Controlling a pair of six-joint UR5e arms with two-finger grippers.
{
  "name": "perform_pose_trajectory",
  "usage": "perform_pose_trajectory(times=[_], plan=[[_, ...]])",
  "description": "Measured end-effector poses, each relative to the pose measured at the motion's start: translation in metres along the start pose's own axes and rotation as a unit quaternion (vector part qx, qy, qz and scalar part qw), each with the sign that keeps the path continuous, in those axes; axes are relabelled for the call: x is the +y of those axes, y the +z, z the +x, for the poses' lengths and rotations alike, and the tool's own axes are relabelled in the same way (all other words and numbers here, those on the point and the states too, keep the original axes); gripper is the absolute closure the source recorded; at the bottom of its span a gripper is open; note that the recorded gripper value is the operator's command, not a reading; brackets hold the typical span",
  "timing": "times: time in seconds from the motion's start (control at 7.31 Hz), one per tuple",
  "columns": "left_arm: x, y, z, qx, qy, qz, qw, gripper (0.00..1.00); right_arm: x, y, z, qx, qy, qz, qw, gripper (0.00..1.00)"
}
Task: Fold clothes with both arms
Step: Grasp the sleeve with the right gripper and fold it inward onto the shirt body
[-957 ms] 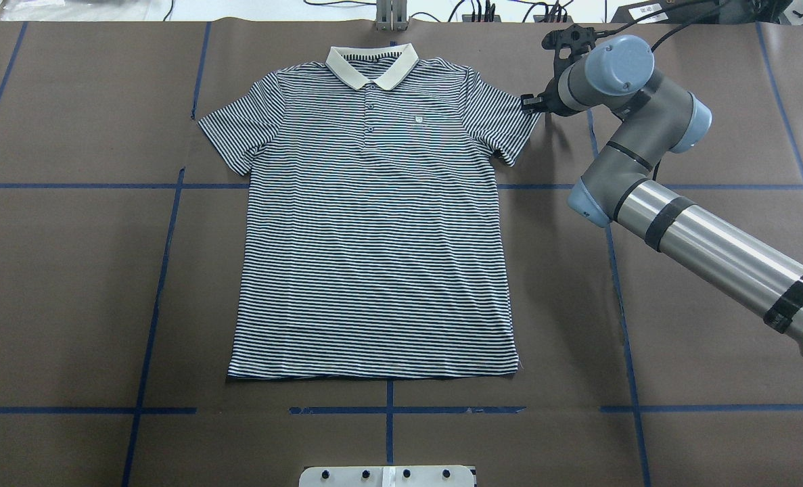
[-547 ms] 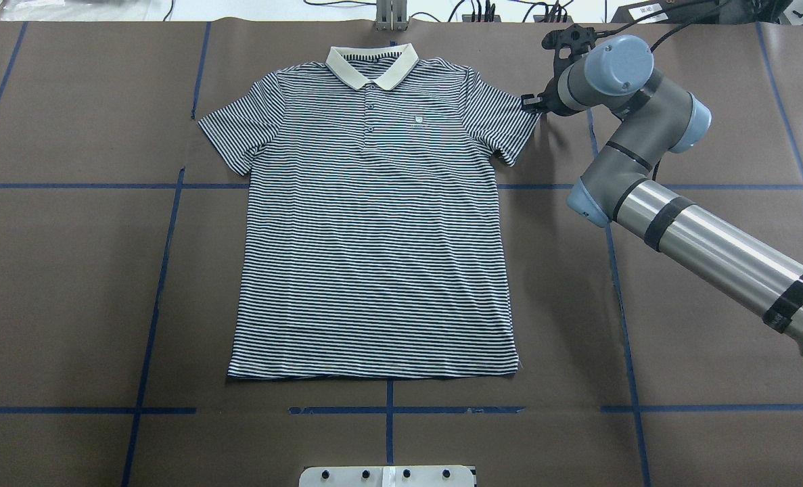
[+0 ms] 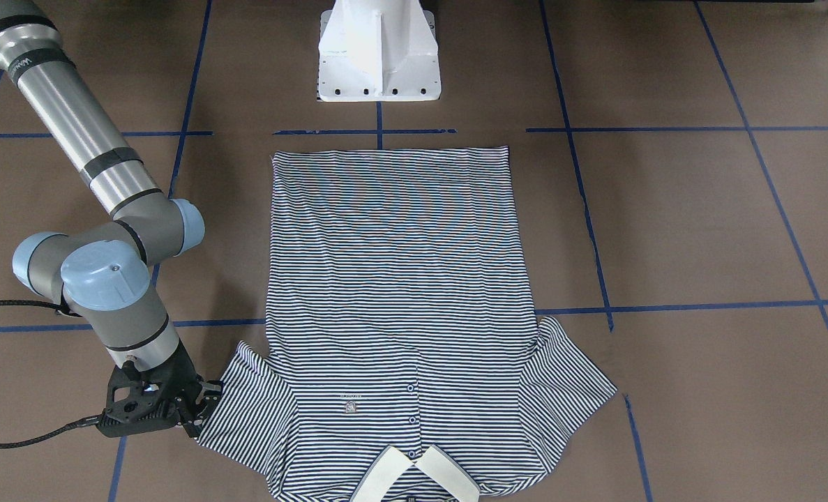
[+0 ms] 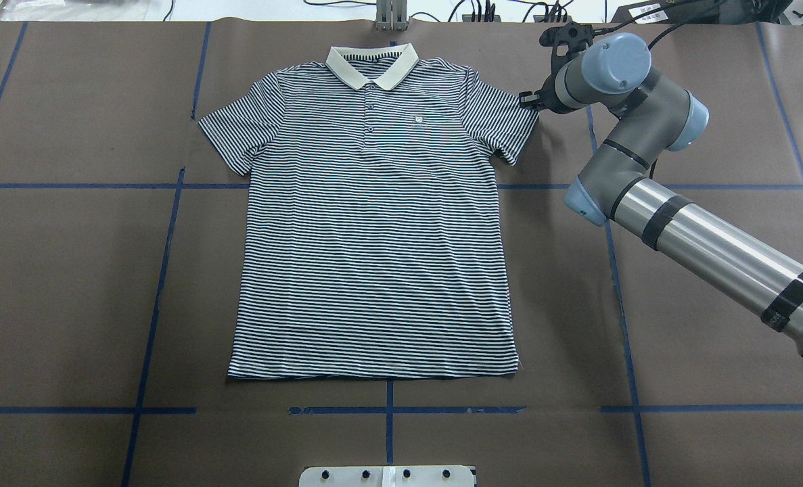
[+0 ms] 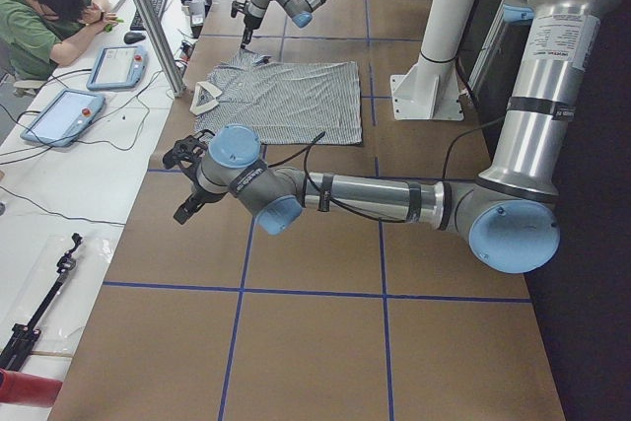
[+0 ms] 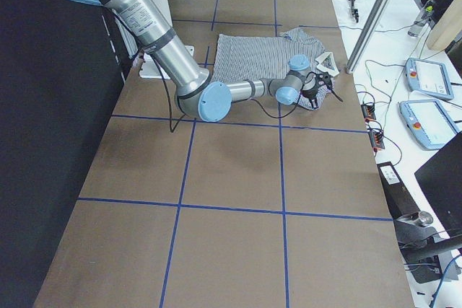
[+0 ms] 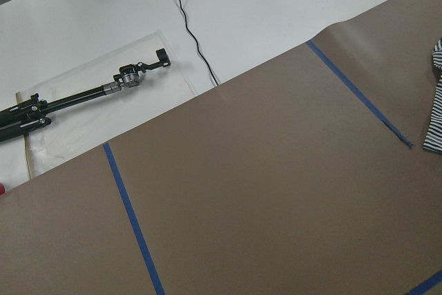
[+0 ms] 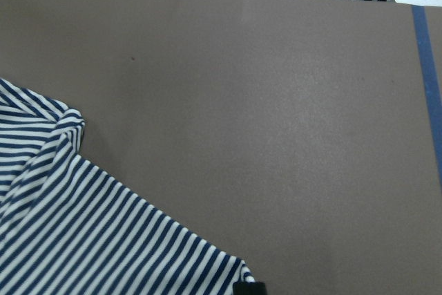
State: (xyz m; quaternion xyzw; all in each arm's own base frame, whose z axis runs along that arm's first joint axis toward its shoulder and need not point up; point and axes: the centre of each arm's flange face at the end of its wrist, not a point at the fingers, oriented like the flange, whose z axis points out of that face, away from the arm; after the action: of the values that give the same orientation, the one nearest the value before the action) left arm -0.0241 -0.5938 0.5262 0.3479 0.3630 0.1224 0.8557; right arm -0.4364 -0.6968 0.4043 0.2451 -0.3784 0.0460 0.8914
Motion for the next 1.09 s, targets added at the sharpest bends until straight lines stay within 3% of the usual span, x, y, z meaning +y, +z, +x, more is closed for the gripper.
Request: perform_pose_trajectory(times=[0.41, 0.68, 1.09], plan=[[0.001, 0.001, -0.001, 0.000, -0.002, -0.002, 1.0000, 0.00, -0.014, -0.052, -0.081, 0.005, 0.045, 0.011, 0.9989, 1.00], [0.002, 0.002, -0.002, 0.000, -0.004, -0.003, 1.0000, 0.00, -0.017, -0.079, -0.193, 0.037, 0.098, 0.037, 0.9938, 1.00], [0.003, 0.003, -0.003, 0.000, -0.004, -0.004, 1.0000, 0.00, -0.010, -0.072, -0.277, 0.079, 0.124, 0.067, 0.9870, 1.00]])
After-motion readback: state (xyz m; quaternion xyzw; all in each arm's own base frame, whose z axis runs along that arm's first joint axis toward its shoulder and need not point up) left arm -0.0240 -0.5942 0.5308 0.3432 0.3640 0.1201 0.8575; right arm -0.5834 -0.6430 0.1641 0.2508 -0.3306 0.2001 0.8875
